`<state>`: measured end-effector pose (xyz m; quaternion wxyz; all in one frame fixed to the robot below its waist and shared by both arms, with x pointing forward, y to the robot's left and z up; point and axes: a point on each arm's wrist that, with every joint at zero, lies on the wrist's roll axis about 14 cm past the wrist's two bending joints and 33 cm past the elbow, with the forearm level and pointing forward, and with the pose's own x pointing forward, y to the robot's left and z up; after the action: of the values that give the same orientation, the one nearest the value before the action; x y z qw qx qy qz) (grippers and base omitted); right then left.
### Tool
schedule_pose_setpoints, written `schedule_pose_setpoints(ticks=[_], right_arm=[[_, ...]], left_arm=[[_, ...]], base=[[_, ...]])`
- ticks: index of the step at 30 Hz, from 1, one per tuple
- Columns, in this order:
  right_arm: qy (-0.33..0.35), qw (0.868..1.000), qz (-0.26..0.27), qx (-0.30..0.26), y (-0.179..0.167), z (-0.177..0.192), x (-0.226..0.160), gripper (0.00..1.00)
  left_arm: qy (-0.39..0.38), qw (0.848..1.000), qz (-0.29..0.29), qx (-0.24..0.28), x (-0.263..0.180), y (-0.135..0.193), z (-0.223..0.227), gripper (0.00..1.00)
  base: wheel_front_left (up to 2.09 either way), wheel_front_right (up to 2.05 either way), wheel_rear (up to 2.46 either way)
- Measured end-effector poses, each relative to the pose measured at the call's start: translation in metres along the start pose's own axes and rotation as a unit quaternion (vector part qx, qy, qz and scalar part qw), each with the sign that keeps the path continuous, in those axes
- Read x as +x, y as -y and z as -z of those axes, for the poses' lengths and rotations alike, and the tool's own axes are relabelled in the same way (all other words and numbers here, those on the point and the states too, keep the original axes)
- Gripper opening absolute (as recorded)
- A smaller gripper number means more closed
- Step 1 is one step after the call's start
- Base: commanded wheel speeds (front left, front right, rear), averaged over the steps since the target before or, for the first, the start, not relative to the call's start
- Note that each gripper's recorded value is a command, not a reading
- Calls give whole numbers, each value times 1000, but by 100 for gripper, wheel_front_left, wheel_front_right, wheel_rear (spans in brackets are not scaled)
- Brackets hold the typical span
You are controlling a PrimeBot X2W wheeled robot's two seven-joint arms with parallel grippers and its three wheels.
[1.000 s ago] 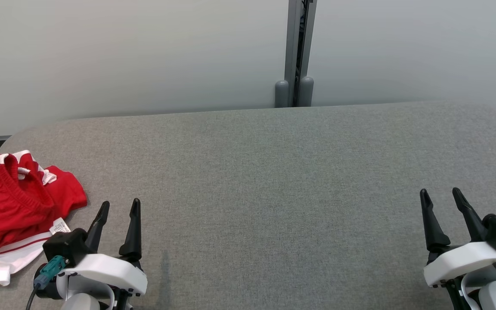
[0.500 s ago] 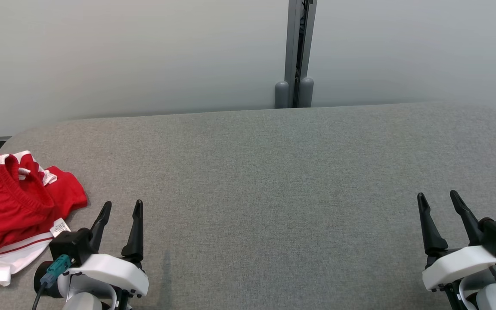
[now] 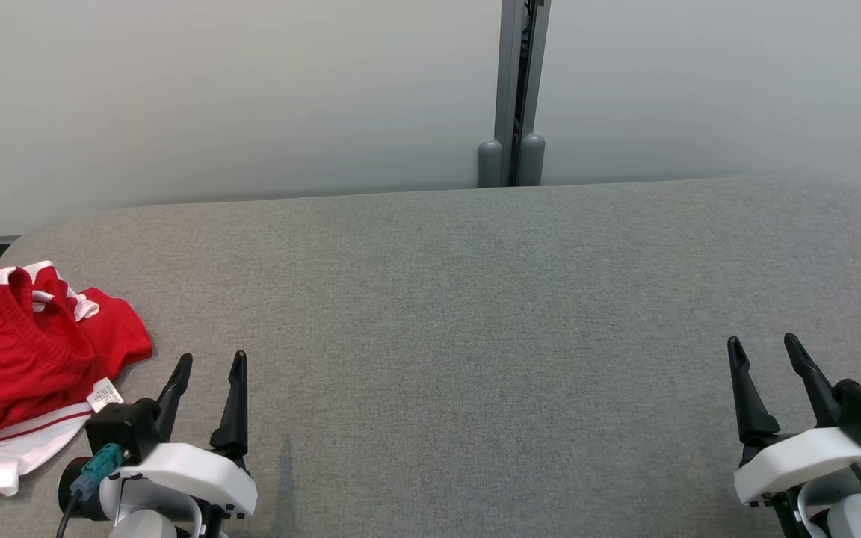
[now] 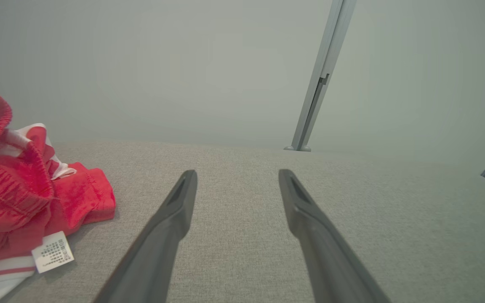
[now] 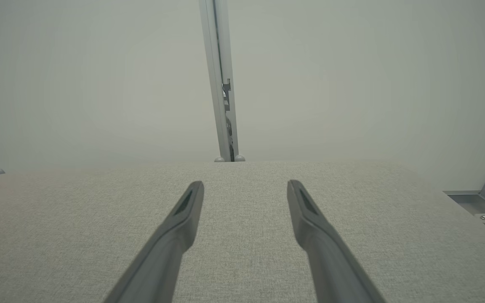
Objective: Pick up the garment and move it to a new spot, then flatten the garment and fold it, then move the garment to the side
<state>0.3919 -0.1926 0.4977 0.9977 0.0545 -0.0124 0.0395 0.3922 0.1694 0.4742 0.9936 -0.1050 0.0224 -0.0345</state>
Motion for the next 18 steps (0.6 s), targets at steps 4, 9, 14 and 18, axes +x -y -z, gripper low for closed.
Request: schedule_pose_setpoints(ticks=[4, 9, 14, 18], right_arm=[[-1, 1000, 0, 0, 0, 1, 0, 100], [-1, 1000, 0, 1, 0, 0, 3, 100], [-1, 1000, -16, 0, -11, 1, 10, 100], [-3, 999, -41, -3, -28, 3, 19, 100]], left_arm=[[0, 1000, 0, 3, 0, -1, 0, 100], [4, 1000, -2, 17, -1, -4, -4, 100], [13, 1000, -16, 22, -3, -15, -11, 100], [21, 999, -38, 31, -10, -32, -18, 100]], base=[[0, 0, 0], [0, 0, 0], [0, 0, 0], [0, 0, 0]])
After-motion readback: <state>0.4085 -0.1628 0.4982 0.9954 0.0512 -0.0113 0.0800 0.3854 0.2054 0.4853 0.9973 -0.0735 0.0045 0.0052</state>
